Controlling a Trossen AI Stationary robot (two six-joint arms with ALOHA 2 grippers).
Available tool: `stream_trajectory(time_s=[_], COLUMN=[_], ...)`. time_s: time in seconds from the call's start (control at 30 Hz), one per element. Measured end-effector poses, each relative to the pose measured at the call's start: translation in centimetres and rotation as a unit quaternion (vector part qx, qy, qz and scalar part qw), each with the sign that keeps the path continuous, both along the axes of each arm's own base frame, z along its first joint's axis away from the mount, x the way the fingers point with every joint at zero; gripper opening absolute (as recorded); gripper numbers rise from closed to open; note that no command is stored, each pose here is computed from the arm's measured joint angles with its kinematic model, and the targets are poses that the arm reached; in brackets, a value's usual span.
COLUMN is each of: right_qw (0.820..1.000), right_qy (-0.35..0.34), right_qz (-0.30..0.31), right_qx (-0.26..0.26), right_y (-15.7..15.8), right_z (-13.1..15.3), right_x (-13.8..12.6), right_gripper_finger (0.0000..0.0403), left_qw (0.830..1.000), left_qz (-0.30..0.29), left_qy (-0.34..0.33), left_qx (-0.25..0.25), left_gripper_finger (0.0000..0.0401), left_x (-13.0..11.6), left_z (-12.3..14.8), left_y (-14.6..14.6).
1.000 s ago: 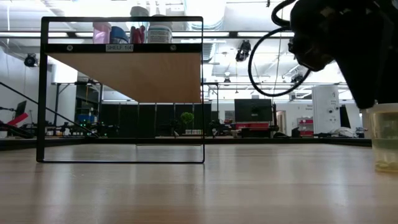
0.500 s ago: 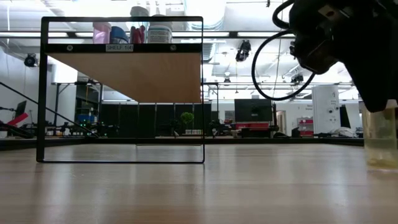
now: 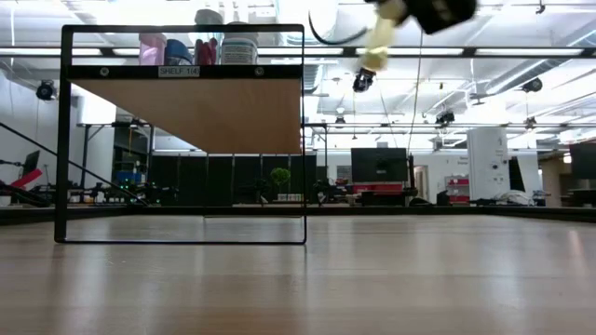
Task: Pick and place medicine bottles onto shelf by color
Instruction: Put the yellow tablet bottle on the shelf
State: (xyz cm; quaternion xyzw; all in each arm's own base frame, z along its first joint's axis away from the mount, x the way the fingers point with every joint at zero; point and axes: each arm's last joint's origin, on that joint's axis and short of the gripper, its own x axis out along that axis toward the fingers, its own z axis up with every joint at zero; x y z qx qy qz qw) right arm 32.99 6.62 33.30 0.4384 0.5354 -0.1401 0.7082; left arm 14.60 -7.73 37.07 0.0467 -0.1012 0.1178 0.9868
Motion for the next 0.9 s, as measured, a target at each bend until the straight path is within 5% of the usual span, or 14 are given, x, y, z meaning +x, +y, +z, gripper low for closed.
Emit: stream_trajectory(time_s=[0.27,0.63,0.9], right_qw=[0.997,0.988,0.987], right_qy=[-0.034,-0.020,-0.012], right_qz=[0.055,0.094,0.099], right_qx=[-0.040,-0.123,-0.127], right_y=[-2.6,-5.2,-5.5], right_z=[2.8,1.6,0.7], right_x=[3.4,7.9,8.9], right_gripper_finger=[0.0108,0.0107,0.0107], left_qw=[1.000,1.000,1.000], left_qz=[-0.001,-0.001,-0.001], left_qy=[0.000,-0.001,-0.018], left_qx=[-0.002,-0.003,-0.016], left_gripper_finger=[0.0176,0.0176,0.0176], left_x=[0.0,0.0,0.0], left_z=[0.0,0.0,0.3], left_y=[0.0,0.0,0.0])
